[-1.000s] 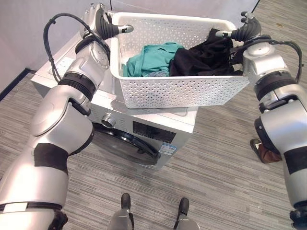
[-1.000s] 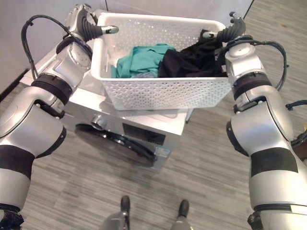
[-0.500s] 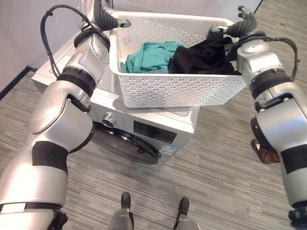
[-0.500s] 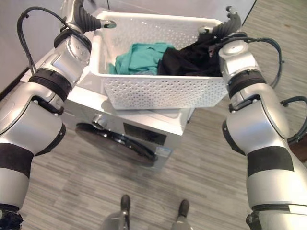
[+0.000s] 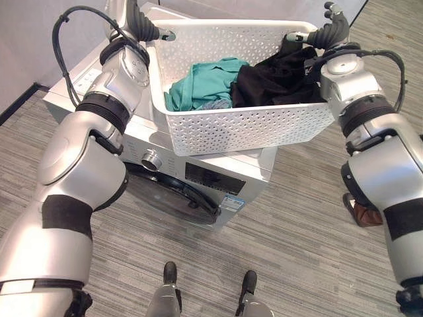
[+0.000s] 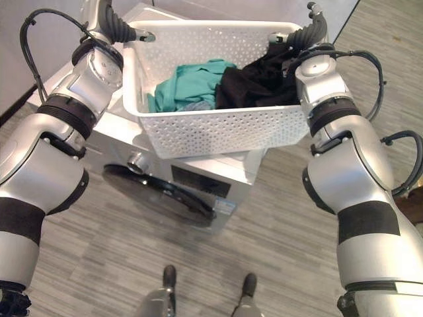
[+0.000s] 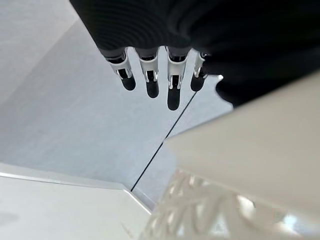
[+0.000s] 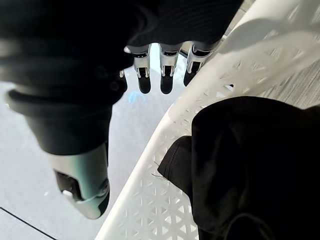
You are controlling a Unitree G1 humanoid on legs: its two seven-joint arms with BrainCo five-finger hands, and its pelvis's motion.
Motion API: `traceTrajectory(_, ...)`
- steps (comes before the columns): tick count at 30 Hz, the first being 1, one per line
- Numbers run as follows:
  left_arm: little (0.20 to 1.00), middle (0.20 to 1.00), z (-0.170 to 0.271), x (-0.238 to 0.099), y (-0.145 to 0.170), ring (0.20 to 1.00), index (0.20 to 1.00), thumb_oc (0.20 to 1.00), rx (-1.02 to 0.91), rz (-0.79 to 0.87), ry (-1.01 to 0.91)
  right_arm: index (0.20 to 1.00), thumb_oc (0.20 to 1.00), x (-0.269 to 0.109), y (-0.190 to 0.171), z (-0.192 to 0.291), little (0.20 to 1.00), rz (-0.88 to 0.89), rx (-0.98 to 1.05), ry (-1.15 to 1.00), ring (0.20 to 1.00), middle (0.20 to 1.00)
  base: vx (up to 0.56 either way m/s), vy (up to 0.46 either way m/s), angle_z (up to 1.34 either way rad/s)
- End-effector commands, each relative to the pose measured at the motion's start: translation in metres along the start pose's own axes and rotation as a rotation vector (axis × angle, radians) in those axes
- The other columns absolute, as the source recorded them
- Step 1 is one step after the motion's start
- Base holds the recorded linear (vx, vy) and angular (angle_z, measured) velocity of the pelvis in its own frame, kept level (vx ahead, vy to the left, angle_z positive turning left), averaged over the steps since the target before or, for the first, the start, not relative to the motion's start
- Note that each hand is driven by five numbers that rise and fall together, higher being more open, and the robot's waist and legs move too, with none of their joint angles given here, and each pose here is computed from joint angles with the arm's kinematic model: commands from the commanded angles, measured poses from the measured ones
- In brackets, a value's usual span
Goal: Grab the laundry basket,head to the washer,open it,put in the laundry and shut it.
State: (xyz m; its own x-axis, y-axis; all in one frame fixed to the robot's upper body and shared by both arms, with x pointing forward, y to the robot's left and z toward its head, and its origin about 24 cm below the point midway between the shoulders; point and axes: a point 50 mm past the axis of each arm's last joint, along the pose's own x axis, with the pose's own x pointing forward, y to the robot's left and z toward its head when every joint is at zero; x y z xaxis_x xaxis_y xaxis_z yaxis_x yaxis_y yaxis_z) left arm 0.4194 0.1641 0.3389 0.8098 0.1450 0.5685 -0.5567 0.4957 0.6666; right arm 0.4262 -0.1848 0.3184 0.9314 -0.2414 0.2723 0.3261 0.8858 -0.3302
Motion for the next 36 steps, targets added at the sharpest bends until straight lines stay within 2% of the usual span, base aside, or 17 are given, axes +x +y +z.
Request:
traceTrajectory(1,1.0,1.0,0.124,0.017,0.065,1.0,1.0,1.0,-0.09,0.207,-0.34,1.0,1.0,-0.019,0.055,0.1,1.0,0.204,0.155,-0.255,1.0,1.0,-0.04,0.013,0.03)
traceTrajectory(9,1.0,1.0,0.118,0.017,0.066,1.0,1.0,1.0,-0.159,0.231,-0.311,1.0,1.0,-0.018,0.042,0.109,1.0,0.165,0.18,-0.285,1.0,1.0,0.04,-0.002,0.01)
traceTrajectory(21,1.0,1.0,0.096,0.018,0.057,1.0,1.0,1.0,-0.125,0.2,-0.282,1.0,1.0,-0.011,0.025,0.095,1.0,0.128,0.162,-0.267,1.0,1.0,0.04,-0.004,0.02)
traceTrajectory(26,1.0,1.0,0.096,0.018,0.059,1.0,1.0,1.0,-0.147,0.201,-0.287,1.0,1.0,-0.012,0.029,0.095,1.0,0.139,0.114,-0.279,1.0,1.0,0.0,0.0,0.0)
traceTrajectory(36,1.0,1.0,0.098,0.017,0.058,1.0,1.0,1.0,-0.112,0.193,-0.306,1.0,1.0,-0.013,0.024,0.103,1.0,0.129,0.184,-0.307,1.0,1.0,-0.02,-0.018,0.04)
